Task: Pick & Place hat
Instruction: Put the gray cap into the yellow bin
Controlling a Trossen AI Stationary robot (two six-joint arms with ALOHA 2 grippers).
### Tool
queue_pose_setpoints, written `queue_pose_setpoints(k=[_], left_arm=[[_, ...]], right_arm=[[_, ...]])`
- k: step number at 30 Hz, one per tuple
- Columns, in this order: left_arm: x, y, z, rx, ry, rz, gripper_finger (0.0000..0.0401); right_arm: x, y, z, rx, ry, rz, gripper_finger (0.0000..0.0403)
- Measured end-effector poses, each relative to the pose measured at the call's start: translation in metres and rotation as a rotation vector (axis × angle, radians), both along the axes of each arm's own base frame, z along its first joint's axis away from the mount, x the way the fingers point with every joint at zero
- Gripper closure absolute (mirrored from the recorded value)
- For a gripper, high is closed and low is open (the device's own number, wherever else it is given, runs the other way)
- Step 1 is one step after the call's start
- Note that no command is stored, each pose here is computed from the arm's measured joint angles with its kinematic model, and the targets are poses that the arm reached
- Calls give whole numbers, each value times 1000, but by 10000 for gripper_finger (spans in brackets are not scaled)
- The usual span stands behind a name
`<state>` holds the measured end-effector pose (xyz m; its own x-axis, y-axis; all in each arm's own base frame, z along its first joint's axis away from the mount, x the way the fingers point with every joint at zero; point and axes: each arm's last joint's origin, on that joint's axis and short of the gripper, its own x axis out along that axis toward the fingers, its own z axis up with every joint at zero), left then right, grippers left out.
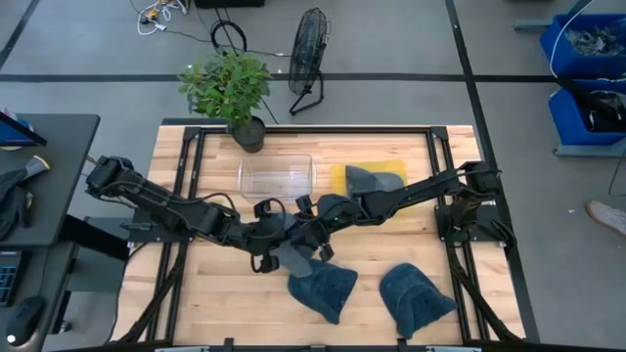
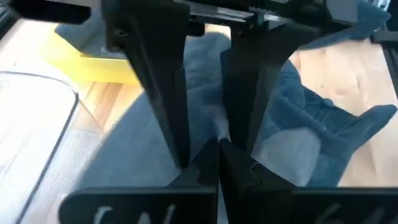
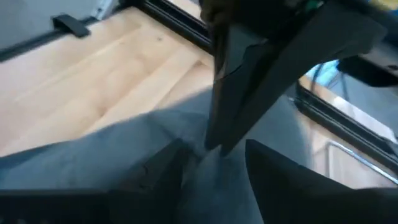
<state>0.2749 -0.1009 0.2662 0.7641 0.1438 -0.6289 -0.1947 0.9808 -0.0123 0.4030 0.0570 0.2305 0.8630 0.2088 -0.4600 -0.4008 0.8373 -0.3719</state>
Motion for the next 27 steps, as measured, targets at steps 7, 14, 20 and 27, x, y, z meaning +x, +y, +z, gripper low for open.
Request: queue_pose_setpoints(k=[7, 14, 20, 27], left_arm=[[0, 0, -2, 12, 10, -5, 394], [0, 0, -1, 13, 5, 2, 392], [0, 0, -1, 9, 4, 8, 388], [-2, 0, -3, -21, 20, 39, 387]], right_arm=[[-3, -5, -6, -31, 80, -84, 252], [-5, -6, -11, 11, 138, -122, 318], [-6, -5, -12, 81, 163, -166, 391], [-15, 2, -24, 312, 349, -368, 382]])
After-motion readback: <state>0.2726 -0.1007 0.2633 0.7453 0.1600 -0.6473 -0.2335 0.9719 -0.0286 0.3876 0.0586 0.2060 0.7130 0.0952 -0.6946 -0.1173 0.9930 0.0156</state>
